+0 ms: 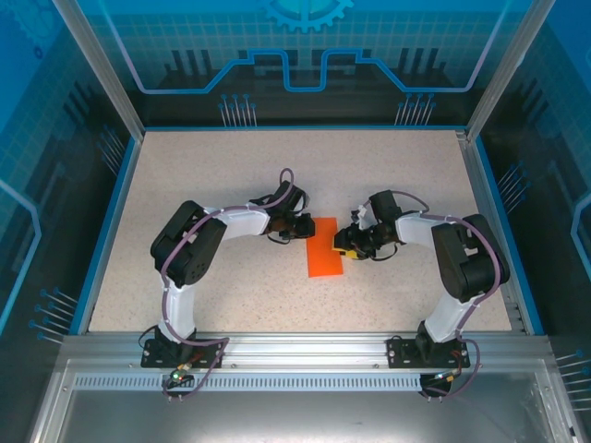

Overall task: Fold a paper plane with a square sheet of paper (pick it up from the middle)
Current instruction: Third fold the triangle at the center of the table.

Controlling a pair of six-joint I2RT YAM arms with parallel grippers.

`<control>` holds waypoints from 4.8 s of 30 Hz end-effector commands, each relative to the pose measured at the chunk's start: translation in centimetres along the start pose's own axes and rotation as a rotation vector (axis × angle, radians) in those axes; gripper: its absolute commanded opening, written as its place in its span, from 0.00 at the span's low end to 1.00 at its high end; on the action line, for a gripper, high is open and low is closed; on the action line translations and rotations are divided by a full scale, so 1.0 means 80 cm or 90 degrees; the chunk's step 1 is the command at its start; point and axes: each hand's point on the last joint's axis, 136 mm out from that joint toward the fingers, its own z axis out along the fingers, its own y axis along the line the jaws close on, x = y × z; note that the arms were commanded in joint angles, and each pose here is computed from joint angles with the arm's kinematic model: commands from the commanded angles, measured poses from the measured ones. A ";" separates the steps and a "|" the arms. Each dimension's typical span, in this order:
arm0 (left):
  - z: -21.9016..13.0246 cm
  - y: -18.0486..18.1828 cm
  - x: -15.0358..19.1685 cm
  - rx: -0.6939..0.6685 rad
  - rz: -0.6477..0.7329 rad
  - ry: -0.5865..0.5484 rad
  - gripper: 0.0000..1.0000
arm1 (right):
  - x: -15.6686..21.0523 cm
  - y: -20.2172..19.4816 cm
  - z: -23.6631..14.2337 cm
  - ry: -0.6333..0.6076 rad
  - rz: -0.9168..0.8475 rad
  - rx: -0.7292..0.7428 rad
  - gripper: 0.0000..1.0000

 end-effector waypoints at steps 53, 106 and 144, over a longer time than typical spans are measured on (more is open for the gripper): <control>-0.074 -0.056 0.005 0.056 0.121 -0.040 0.45 | -0.015 0.006 0.004 0.007 0.016 -0.064 0.17; -0.030 -0.122 0.142 -0.261 0.524 -0.097 0.24 | -0.011 0.001 -0.003 0.007 0.034 -0.065 0.16; -0.040 -0.119 0.129 -0.289 0.529 -0.132 0.16 | -0.012 0.006 -0.007 0.006 0.029 -0.068 0.15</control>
